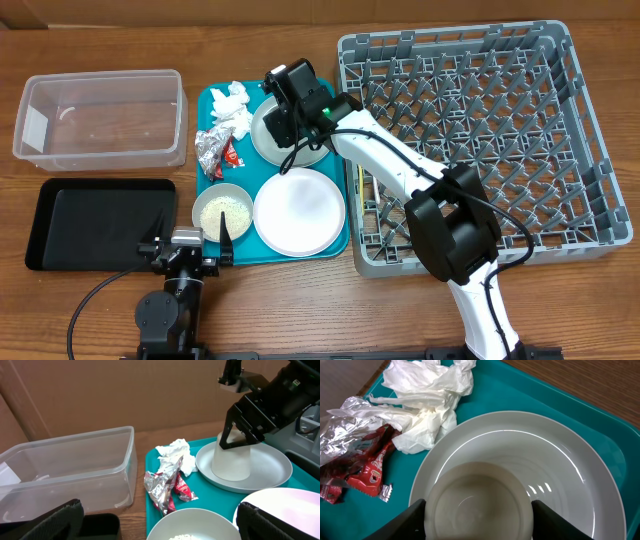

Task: Sort waste into correct bins and load items into the dishwasher rack
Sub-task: 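Move the right gripper to the white cup and grasp it, then carry the white cup into the rack and set it down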

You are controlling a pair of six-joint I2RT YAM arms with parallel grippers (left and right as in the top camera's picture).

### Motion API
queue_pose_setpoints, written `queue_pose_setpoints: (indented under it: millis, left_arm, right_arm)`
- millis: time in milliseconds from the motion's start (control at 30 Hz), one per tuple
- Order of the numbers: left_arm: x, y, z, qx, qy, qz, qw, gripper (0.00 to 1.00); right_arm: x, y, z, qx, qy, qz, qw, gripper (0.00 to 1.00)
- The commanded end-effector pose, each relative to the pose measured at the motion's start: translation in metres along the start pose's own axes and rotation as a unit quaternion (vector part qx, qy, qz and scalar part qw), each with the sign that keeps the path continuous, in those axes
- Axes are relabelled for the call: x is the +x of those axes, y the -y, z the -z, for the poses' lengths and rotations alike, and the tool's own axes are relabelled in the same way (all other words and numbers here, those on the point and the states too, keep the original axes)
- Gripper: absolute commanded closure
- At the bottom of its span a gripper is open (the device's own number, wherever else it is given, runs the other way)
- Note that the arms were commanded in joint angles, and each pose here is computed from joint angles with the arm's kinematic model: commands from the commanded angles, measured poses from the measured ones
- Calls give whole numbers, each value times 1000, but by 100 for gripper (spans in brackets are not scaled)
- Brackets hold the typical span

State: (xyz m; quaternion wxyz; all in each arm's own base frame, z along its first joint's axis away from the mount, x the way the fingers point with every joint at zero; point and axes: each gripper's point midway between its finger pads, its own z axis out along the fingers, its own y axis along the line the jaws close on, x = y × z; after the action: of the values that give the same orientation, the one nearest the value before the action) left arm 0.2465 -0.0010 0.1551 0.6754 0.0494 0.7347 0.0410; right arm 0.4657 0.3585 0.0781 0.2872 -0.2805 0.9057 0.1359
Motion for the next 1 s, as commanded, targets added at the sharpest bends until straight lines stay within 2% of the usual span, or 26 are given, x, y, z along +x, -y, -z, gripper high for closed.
queue_pose_setpoints:
  millis: [0, 133, 300, 600, 667, 833, 967]
  left_arm:
    - [1, -2, 0, -5, -1, 9, 1000, 0]
    - [1, -2, 0, -5, -1, 9, 1000, 0]
    - [1, -2, 0, -5, -1, 9, 1000, 0]
    - [1, -2, 0, -5, -1, 9, 1000, 0]
    - [1, -2, 0, -5, -1, 9, 1000, 0]
    - [1, -2, 0, -5, -1, 9, 1000, 0]
    - [1, -2, 0, -5, -1, 9, 1000, 0]
  right_arm:
    - [5, 7, -7, 28, -7, 3, 1000, 48]
    - [-1, 12, 7, 44, -8, 5, 999, 48]
    - [-20, 8, 44, 45, 0, 4, 999, 54]
    - [-59, -1, 144, 39, 48, -16, 998, 55]
    - [-67, -2, 178, 38, 69, -28, 997, 55]
    - [-67, 6, 227, 46, 85, -35, 995, 55]
    - [-52, 33, 242, 65, 61, -56, 994, 55]
